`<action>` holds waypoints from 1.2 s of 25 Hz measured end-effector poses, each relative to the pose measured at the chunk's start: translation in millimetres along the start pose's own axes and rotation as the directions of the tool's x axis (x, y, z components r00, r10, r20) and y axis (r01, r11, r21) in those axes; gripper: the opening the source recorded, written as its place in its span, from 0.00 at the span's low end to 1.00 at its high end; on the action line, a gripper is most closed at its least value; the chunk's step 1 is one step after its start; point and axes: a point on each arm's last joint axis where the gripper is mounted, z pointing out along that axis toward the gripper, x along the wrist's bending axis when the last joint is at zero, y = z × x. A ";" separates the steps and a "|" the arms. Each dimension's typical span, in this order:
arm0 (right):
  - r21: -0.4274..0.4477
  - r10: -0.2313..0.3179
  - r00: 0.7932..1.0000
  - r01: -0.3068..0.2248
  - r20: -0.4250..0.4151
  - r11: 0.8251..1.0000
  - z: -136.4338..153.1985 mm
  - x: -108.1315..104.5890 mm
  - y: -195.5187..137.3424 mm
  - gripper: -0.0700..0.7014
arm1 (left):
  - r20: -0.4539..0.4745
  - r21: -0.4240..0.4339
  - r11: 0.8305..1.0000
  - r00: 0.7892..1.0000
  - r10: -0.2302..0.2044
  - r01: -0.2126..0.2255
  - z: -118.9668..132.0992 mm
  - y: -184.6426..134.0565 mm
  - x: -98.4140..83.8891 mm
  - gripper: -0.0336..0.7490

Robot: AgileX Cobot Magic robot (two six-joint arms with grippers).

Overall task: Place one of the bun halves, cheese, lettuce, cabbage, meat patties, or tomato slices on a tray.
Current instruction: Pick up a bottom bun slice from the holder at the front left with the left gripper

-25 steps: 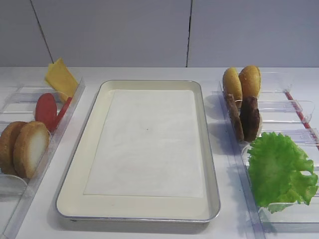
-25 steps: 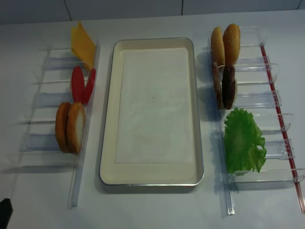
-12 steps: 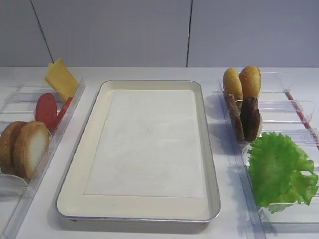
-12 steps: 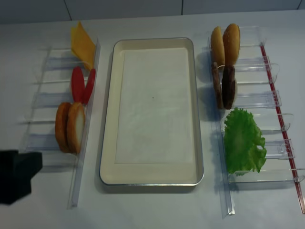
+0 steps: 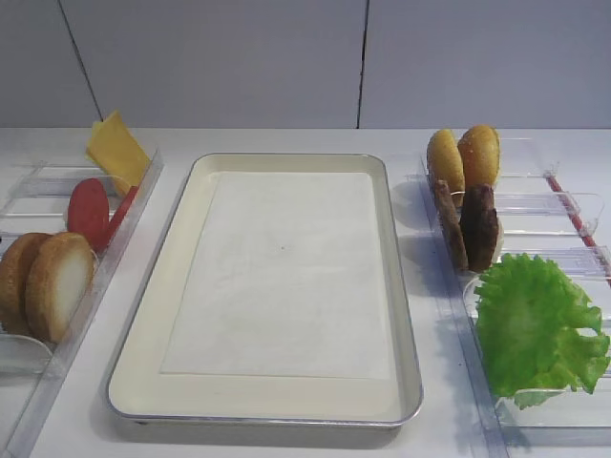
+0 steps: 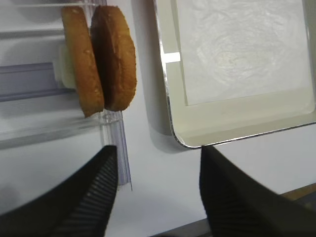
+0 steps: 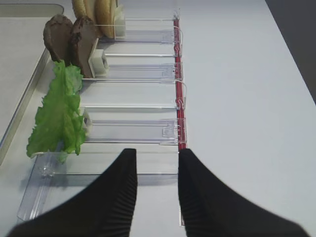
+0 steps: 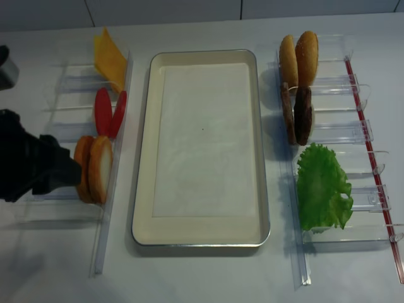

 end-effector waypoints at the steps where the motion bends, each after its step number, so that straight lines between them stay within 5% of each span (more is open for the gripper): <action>1: 0.000 0.000 1.000 0.000 0.000 1.000 0.0 0.0 0.0 0.41 | 0.005 0.010 1.000 1.000 0.007 -0.007 2.0 4.2 -0.8 0.50; 4: 0.000 0.000 1.000 0.000 0.000 1.000 0.0 0.0 0.0 0.41 | 0.010 0.039 0.998 0.999 0.051 -0.051 8.0 17.8 -9.8 0.50; 11: 0.000 0.000 1.000 0.000 0.000 1.000 0.0 0.0 0.0 0.41 | -0.118 0.157 0.985 0.989 0.088 -0.069 39.7 49.4 -23.4 0.50; 19: 0.000 -0.002 1.000 0.002 0.000 1.000 0.0 0.0 0.0 0.41 | -0.203 0.232 0.972 0.977 0.069 -0.021 73.0 65.6 -18.9 0.50; 30: 0.000 -0.002 1.000 0.002 0.000 1.000 0.0 0.0 0.0 0.41 | -0.212 0.241 0.970 0.975 0.064 -0.011 89.1 77.5 -16.4 0.50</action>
